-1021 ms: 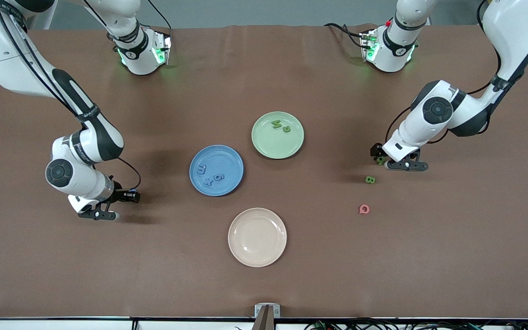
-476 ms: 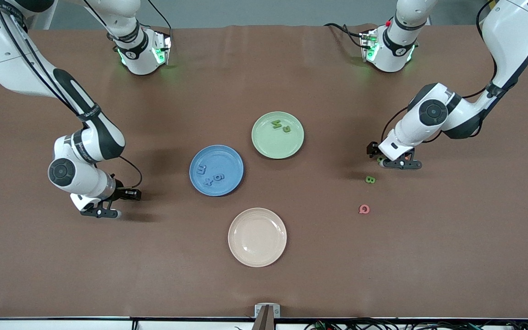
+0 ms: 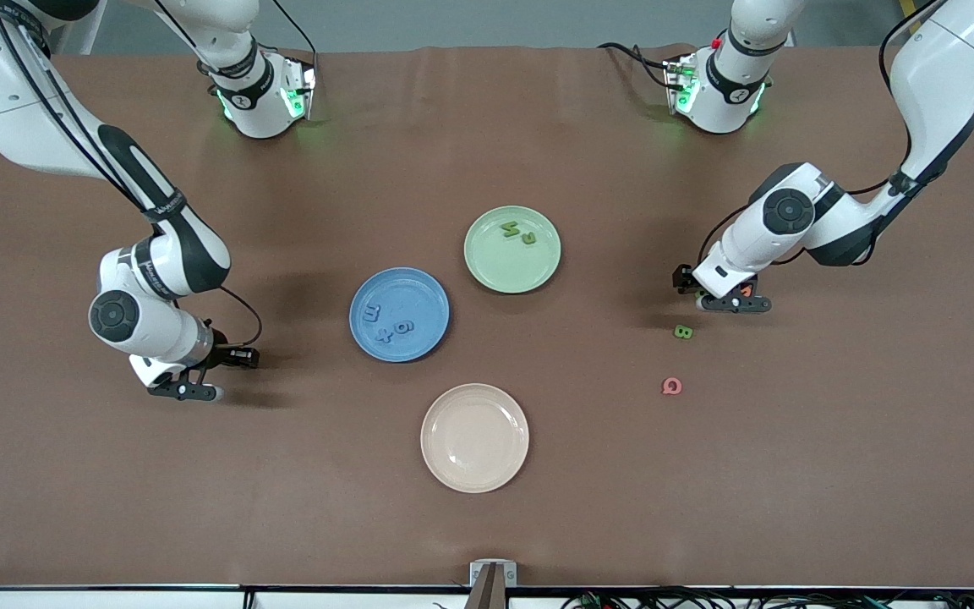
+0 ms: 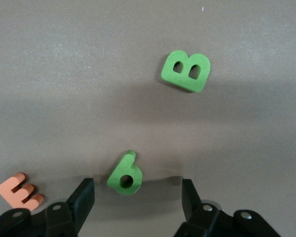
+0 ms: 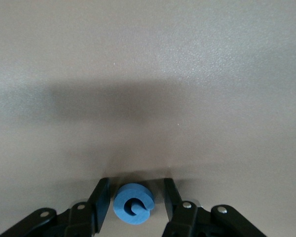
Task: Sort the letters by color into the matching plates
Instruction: 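Drop the blue G on the blue plate with the right gripper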
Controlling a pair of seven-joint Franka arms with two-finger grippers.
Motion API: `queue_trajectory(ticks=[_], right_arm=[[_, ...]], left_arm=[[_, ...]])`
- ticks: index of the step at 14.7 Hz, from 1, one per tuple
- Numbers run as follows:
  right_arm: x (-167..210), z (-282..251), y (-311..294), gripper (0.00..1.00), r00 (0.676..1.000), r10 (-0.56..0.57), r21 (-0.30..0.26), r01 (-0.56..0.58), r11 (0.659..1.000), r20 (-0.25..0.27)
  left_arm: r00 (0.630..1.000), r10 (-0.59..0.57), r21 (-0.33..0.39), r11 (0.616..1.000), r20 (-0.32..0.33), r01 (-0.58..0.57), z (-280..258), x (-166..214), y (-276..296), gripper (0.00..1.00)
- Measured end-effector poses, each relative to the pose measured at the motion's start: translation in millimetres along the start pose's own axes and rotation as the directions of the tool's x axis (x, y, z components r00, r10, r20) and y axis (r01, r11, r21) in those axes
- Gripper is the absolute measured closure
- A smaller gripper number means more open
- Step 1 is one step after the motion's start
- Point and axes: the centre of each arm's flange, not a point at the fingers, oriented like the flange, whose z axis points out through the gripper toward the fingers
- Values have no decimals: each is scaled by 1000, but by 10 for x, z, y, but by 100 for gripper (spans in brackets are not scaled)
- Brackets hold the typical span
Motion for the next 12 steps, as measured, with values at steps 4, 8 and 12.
queue_trajectory(ticks=[4,8,12], right_arm=[[-30,-27,-14,64,1000,-1,-6,1,1000,4],[-52,-27,-46,64,999,35,-10,-35,999,13],[-273,-180,-887,64,979,190,-22,-189,982,74]], left_arm=[[1000,-1,0,1000,-2,1,-4,6,-2,40],[1000,-9,2,1000,-1,9,7,19,-40,46],[1000,-12,1,1000,-6,12,-2,41,-52,54]])
